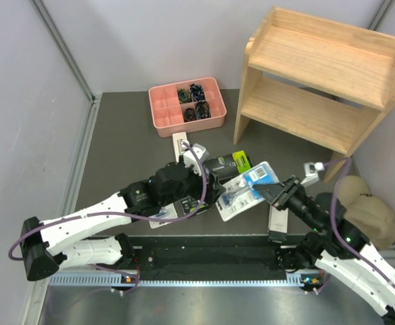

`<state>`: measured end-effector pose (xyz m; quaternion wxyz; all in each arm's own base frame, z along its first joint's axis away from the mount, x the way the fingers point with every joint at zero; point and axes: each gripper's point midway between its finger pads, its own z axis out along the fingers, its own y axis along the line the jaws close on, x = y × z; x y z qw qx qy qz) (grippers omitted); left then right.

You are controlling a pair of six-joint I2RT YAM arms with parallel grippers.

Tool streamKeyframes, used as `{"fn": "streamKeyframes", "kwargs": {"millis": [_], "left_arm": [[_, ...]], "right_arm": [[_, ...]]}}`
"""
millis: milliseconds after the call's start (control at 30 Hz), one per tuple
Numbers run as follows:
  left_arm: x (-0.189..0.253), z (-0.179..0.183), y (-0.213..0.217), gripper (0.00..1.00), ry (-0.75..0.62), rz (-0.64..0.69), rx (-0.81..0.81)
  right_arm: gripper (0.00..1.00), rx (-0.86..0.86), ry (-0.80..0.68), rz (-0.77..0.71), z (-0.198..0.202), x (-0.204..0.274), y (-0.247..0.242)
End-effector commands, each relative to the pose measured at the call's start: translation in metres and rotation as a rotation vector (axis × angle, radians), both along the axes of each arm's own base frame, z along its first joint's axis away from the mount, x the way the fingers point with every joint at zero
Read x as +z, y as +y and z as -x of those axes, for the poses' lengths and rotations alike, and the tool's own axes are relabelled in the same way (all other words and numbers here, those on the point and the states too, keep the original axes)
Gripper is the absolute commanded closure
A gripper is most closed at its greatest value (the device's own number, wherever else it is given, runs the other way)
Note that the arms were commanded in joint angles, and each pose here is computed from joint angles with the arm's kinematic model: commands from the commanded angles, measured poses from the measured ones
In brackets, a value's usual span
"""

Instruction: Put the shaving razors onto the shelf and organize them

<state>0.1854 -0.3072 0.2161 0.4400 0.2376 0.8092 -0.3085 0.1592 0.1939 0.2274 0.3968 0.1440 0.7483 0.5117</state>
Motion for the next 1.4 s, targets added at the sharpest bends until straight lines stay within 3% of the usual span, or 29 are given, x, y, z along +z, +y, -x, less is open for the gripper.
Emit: {"fn": "streamKeyframes", "kwargs": {"millis": [0, 167, 267, 300, 333, 400, 533, 700, 767, 867, 1167, 1233, 1300, 1367], "left_arm": [[0.045, -0.002, -0.004, 0.01, 0.007, 0.286, 0.082], [0.047, 0.009, -0.010, 0.01, 0.113, 0.498, -0.002], [0.063, 0.006, -0.002, 0.01, 0.140, 0.746, -0.058], [0.069, 0.017, 0.000, 0.01, 0.216, 0.838, -0.121], [0.074, 0.011, 0.015, 0.01, 0.161, 0.951, -0.136], [0.066, 0.015, 0.026, 0.01, 0.247, 1.025, -0.187], [0.059, 0.029, 0.010, 0.02, 0.339, 1.023, -0.365], [0.075, 0.047, -0.001, 0.08, 0.345, 1.092, -0.529], [0.066, 0.047, -0.011, 0.14, 0.388, 1.068, -0.550], [0.062, 0.052, -0.024, 0.14, 0.401, 1.054, -0.577], [0.071, 0.066, -0.045, 0.21, 0.348, 1.063, -0.633], [0.071, 0.068, -0.049, 0.34, 0.352, 1.062, -0.643], [0.071, 0.070, -0.051, 0.54, 0.358, 1.061, -0.653], [0.070, 0.071, -0.053, 0.66, 0.362, 1.057, -0.656]], "right_arm": [[1.00, -0.150, -0.145, -0.047, 0.000, 0.028, -0.040], [1.00, -0.176, -0.246, -0.037, 0.014, 0.043, -0.062], [1.00, -0.181, -0.241, 0.006, 0.017, 0.043, -0.068], [1.00, -0.181, -0.240, 0.010, 0.017, 0.044, -0.069], [1.00, -0.181, -0.246, 0.016, 0.018, 0.046, -0.070], [1.00, -0.177, -0.254, 0.011, 0.019, 0.049, -0.069], [1.00, -0.160, -0.280, -0.012, 0.019, 0.055, -0.065], [1.00, -0.116, -0.273, -0.013, 0.016, 0.054, -0.051], [1.00, -0.101, -0.268, -0.014, 0.015, 0.053, -0.046], [1.00, -0.089, -0.284, -0.029, 0.014, 0.057, -0.042], [1.00, -0.066, -0.258, -0.029, 0.008, 0.052, -0.031], [1.00, -0.061, -0.250, -0.037, 0.007, 0.049, -0.027], [1.00, -0.053, -0.244, -0.040, 0.007, 0.047, -0.025], [1.00, -0.050, -0.241, -0.042, 0.007, 0.046, -0.024]]}}
